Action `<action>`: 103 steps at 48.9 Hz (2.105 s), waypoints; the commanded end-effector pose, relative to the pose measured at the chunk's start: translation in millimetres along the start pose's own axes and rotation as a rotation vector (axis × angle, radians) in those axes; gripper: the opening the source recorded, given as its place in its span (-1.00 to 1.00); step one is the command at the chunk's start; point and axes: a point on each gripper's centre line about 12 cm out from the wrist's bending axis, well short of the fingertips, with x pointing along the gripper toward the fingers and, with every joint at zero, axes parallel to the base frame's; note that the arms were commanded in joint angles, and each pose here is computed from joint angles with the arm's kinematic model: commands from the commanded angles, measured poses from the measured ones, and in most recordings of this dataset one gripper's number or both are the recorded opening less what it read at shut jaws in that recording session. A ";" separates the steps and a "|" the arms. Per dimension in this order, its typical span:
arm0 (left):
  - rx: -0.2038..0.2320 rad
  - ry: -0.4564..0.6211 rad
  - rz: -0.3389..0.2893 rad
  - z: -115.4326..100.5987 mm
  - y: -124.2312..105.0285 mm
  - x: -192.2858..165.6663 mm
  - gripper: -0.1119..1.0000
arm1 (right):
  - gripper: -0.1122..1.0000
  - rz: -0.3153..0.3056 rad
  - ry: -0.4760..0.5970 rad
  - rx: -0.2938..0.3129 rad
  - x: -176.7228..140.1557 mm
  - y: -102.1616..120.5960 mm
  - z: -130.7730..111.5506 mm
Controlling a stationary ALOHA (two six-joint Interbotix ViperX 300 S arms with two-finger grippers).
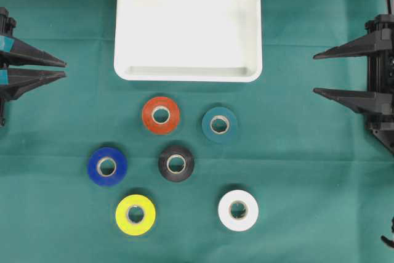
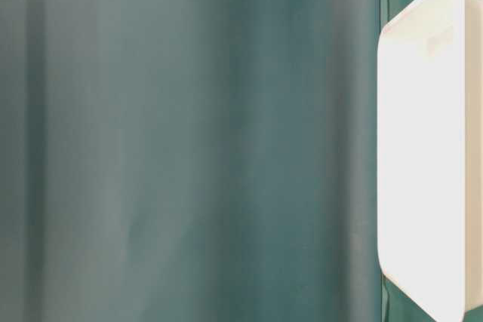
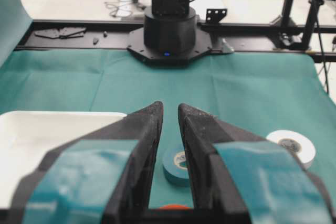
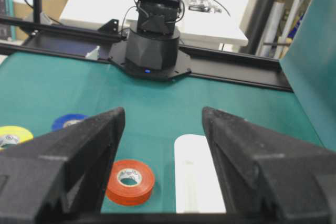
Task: Put the tape into the white case with the right arm.
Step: 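Open the right gripper and move it toward the white tape roll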
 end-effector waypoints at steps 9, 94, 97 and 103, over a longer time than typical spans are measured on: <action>-0.008 -0.054 0.009 10.0 1.3 0.6 -0.78 | -0.81 -0.007 -0.008 0.019 1.9 -1.4 2.8; -0.038 0.264 -0.046 -84.4 -7.0 -62.0 -0.79 | -0.05 0.028 0.391 0.036 -43.0 5.5 -112.3; -0.038 0.264 -0.046 -84.4 -7.0 -62.2 -0.79 | -0.05 0.052 0.397 0.034 -43.4 9.4 -113.0; -0.038 0.262 -0.046 -84.1 -7.0 -62.3 -0.79 | -0.05 0.118 0.407 0.024 -44.7 20.1 -113.4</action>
